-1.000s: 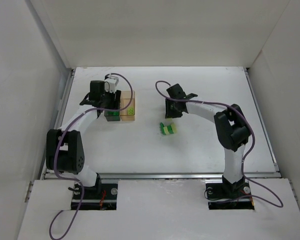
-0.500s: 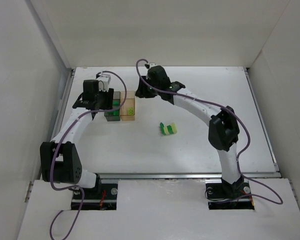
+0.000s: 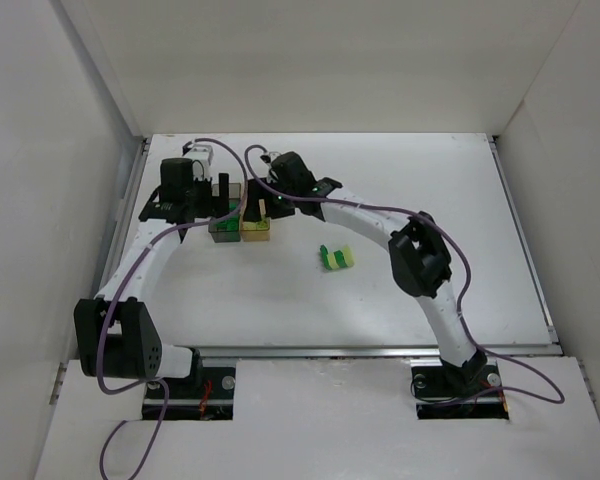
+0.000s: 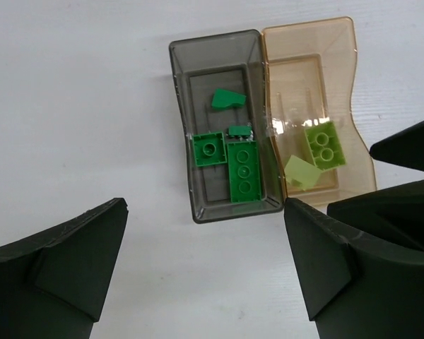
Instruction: Sort the legos into containers by color
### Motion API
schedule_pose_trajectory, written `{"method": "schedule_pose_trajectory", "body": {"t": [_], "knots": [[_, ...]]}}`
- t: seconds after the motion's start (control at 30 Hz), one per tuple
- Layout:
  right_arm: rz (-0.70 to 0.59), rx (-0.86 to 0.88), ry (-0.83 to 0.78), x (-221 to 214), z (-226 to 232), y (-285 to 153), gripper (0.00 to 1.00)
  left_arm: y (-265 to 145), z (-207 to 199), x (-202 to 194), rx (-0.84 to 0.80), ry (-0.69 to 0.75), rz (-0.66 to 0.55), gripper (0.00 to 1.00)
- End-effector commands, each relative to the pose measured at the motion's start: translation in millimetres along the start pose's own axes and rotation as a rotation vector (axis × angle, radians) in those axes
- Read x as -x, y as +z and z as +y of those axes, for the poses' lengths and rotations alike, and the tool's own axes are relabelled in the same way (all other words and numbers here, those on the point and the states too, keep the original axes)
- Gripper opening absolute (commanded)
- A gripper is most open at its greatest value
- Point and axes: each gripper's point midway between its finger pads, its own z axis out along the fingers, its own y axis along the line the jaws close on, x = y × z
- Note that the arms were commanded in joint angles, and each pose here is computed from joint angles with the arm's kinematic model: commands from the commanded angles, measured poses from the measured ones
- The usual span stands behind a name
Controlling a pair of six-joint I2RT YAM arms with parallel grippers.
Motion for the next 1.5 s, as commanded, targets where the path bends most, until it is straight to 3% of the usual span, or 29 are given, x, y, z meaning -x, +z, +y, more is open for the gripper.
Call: {"method": "schedule_pose_trajectory", "body": {"t": [0.0, 0.03, 0.23, 0.47, 0.63, 0.67, 0.73, 1.0, 1.1, 1.2, 1.47], "knots": [[-0.161, 0.108, -0.066, 60.1, 50.7, -45.1, 0.82, -18.4, -14.5, 25.4, -0.087, -0.003, -0.061, 0.92], [-0.189, 0.088, -0.066, 67.9, 50.5, -51.2, 0.86, -18.4, -14.1, 25.4, -0.087, 0.006, -0.061, 0.92], [-0.176, -0.004, -0.079, 63.6, 43.4, -96.7, 0.86, -20.1, -19.2, 29.6, -0.125, 0.051, -0.073, 0.92], [-0.001, -0.217, -0.078, -18.7, -29.9, -155.1, 0.91, -24.8, -46.8, 24.1, -0.268, 0.122, -0.063, 0.9], [0.071, -0.33, 0.163, -66.7, -98.0, -201.7, 0.96, -29.9, -66.9, 18.4, -0.361, 0.145, -0.049, 0.88], [-0.013, -0.287, 0.199, -53.2, -94.6, -215.8, 0.97, -29.9, -67.0, 18.4, -0.361, 0.145, -0.049, 0.88], [-0.063, -0.225, 0.255, -51.6, -108.0, -228.8, 0.99, -28.2, -69.6, 16.3, -0.377, 0.143, -0.041, 0.88], [-0.036, -0.12, 0.327, -81.3, -143.3, -219.8, 0.95, -26.2, -78.4, 12.7, -0.403, 0.151, -0.021, 0.86], [-0.021, -0.09, 0.349, -84.7, -156.0, -210.2, 0.8, -27.3, -82.1, 10.0, -0.411, 0.146, -0.009, 0.86], [0.009, -0.08, 0.336, -90.6, -161.0, -200.8, 0.73, -28.1, -85.9, 9.5, -0.419, 0.143, -0.007, 0.86], [0.057, -0.036, 0.34, -99.5, -170.2, -182.1, 0.74, -28.1, -84.5, 3.6, -0.41, 0.132, 0.005, 0.86]]}}
